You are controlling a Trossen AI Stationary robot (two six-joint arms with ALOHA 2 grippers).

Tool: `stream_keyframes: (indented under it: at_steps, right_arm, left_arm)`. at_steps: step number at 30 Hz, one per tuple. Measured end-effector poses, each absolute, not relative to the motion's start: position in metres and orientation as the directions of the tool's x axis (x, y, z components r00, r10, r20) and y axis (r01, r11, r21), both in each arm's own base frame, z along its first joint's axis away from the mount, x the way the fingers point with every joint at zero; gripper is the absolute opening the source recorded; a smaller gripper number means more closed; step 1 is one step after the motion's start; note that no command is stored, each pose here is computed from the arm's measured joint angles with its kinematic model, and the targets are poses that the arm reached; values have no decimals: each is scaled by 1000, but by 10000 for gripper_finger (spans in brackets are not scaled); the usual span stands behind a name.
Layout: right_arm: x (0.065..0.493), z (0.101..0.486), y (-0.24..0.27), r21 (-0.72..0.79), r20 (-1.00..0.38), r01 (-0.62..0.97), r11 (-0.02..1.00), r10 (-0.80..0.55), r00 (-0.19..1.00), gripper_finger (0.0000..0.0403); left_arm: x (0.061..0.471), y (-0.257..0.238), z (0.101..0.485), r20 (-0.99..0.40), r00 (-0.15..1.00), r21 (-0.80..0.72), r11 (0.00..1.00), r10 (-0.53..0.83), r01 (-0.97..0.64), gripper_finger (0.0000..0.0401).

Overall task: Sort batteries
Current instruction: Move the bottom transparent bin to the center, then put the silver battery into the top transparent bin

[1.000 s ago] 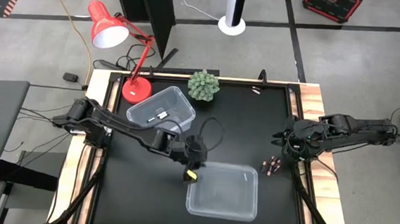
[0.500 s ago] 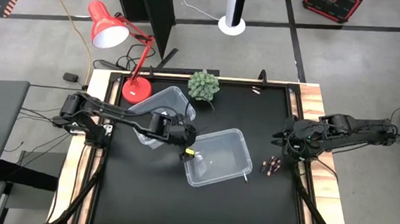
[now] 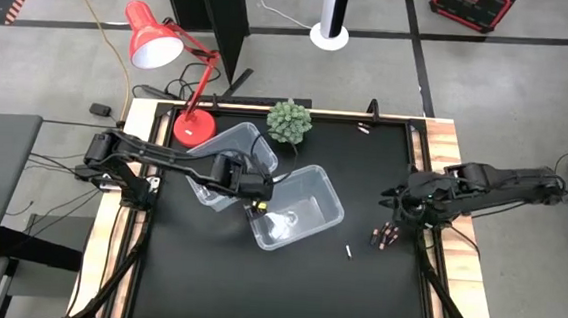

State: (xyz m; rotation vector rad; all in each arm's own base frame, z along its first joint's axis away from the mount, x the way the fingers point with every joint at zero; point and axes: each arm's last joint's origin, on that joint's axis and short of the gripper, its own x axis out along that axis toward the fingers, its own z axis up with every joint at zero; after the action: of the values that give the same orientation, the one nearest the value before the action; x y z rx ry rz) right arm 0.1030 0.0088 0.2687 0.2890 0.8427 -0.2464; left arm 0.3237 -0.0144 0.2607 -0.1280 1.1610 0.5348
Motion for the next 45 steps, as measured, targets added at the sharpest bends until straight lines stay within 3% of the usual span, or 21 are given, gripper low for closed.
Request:
stream_keyframes:
  at_steps: [4, 9, 14, 18, 23, 29, 35, 45]
  right_arm:
    - [118, 264, 11, 123, -786, 322, 939, -106, 609, 158]
    - [138, 257, 15, 127, -805, 340, 932, -104, 585, 164]
    - [157, 244, 26, 121, -844, 345, 931, -86, 529, 205]
    - [172, 238, 36, 145, -835, 362, 921, -83, 544, 238]
    - [183, 225, 53, 156, -849, 432, 888, -103, 519, 242]
    - [192, 199, 79, 137, -897, 526, 839, -121, 426, 232]
    - [200, 171, 110, 155, -916, 590, 792, -107, 385, 227]
    - [205, 135, 134, 119, -937, 662, 740, -138, 321, 227]
  left_arm:
    - [322, -14, 260, -897, 271, 197, 863, 350, -465, 57]
    - [323, -16, 259, -875, 286, 243, 865, 390, -439, 116]
    - [321, -23, 273, -839, 372, 228, 877, 397, -422, 187]
    - [319, -27, 289, -788, 474, 195, 890, 393, -413, 221]
    - [309, -38, 313, -729, 584, 149, 916, 357, -373, 227]
    - [295, -55, 337, -599, 676, 202, 898, 430, -392, 221]
    - [291, -67, 344, -523, 701, 262, 875, 484, -408, 220]
    - [291, -70, 344, -510, 703, 280, 868, 496, -410, 219]
